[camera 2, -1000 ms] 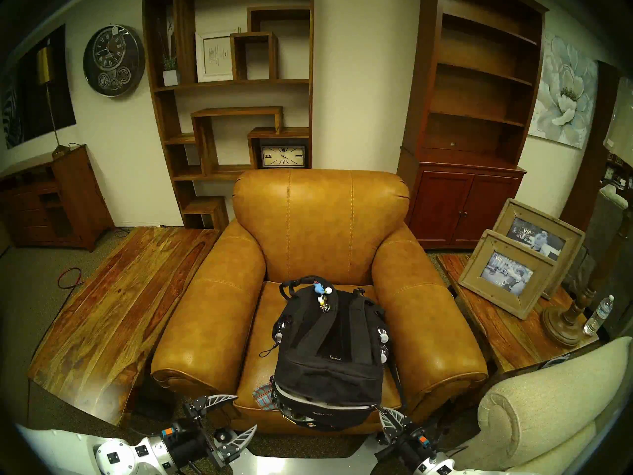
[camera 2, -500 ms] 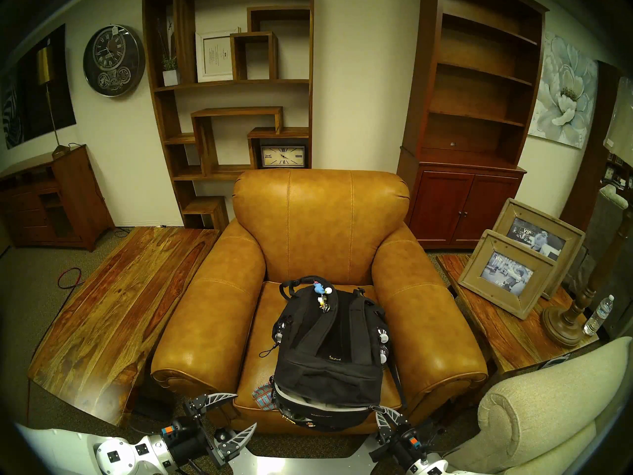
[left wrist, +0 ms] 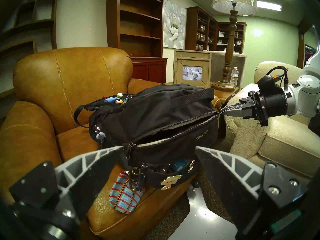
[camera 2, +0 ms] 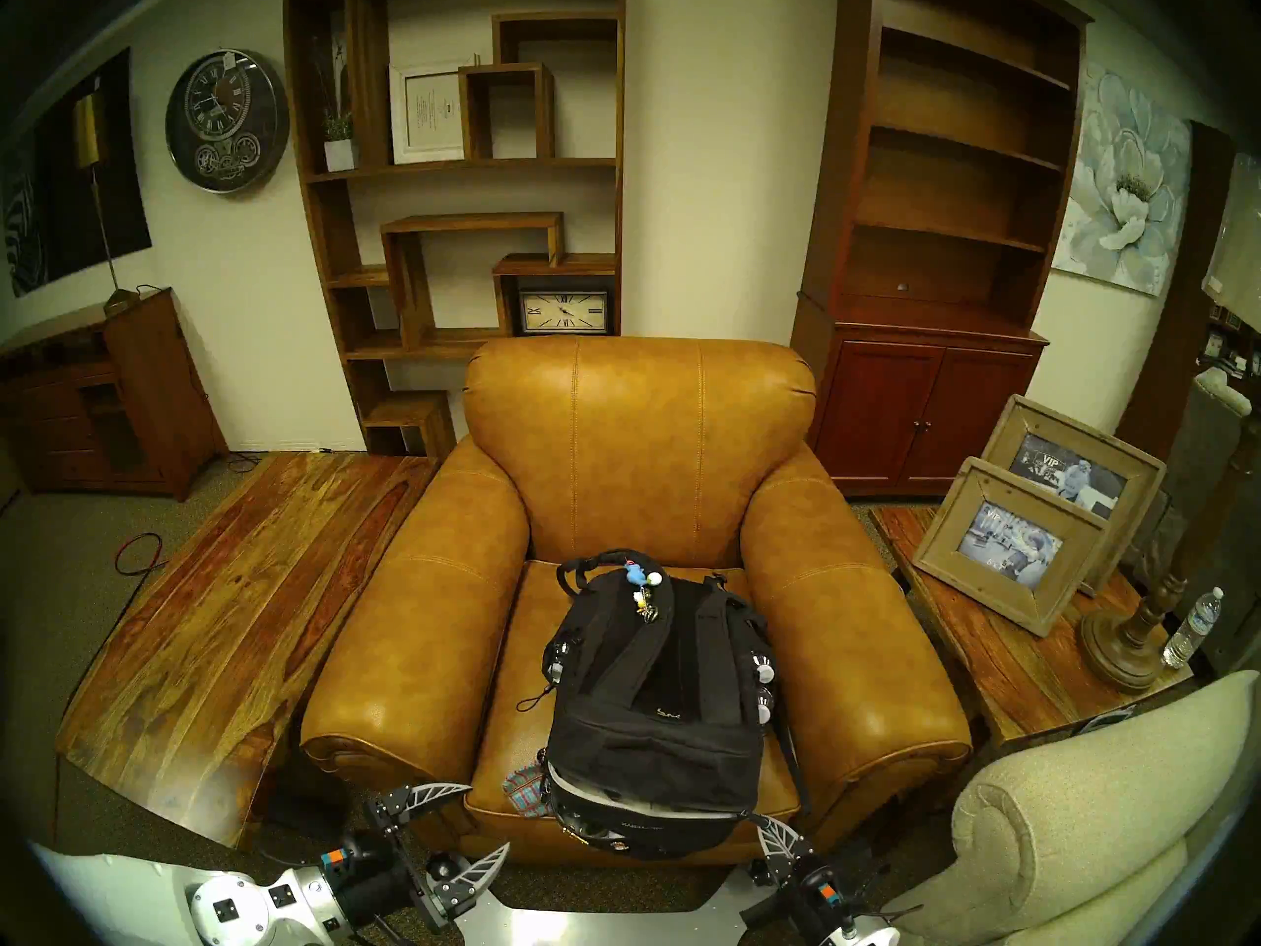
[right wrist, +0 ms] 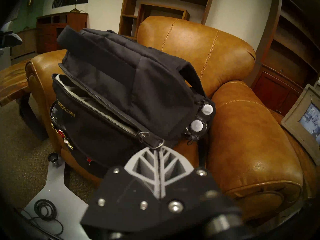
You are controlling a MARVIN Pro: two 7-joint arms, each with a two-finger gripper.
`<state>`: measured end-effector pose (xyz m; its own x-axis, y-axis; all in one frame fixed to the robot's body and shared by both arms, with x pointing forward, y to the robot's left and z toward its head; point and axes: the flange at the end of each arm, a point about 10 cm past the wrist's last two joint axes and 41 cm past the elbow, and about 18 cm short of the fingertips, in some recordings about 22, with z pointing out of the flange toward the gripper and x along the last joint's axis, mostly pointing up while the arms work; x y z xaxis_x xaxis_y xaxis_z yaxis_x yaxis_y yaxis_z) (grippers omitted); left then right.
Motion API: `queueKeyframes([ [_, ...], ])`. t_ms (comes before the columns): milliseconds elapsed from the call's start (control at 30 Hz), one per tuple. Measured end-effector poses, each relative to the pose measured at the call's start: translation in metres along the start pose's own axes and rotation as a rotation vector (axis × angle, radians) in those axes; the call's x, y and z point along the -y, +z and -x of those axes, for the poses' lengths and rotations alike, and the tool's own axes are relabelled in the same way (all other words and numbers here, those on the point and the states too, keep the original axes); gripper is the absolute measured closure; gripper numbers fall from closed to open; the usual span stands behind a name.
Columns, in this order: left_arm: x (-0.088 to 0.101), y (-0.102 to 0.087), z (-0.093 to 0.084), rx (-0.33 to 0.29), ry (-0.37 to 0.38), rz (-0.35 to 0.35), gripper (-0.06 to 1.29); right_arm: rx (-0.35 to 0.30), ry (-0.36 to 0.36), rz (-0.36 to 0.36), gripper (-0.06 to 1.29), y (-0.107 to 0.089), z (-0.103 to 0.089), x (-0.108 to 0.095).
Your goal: Open a bag with a zipper
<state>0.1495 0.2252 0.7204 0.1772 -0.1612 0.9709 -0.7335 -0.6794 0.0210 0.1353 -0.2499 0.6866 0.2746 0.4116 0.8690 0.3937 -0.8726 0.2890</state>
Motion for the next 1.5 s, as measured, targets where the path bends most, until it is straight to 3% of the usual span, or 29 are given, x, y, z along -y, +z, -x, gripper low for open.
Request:
queueKeyframes([
  [367, 0.001, -0.005, 0.002, 0.012, 0.005, -0.009, 0.08, 0.06, -0.156, 0.037, 1.25, 0.024, 0.007, -0.009],
  [500, 0.001, -0.006, 0.002, 0.015, 0.006, -0.012, 0.08, 0.064, -0.18, 0.047, 1.25, 0.031, 0.006, -0.011],
  [800, 0.001, -0.007, 0.002, 0.017, 0.005, -0.014, 0.08, 0.085, -0.182, 0.053, 1.25, 0.035, 0.004, -0.015],
  [1133, 0.0, -0.006, 0.0, 0.015, 0.005, -0.006, 0.08, 0.099, -0.153, 0.066, 1.25, 0.013, 0.01, -0.012],
  [1500, -0.002, 0.001, -0.002, 0.014, 0.006, 0.009, 0.08, 0.124, -0.239, 0.091, 1.25, 0.027, 0.024, -0.012],
])
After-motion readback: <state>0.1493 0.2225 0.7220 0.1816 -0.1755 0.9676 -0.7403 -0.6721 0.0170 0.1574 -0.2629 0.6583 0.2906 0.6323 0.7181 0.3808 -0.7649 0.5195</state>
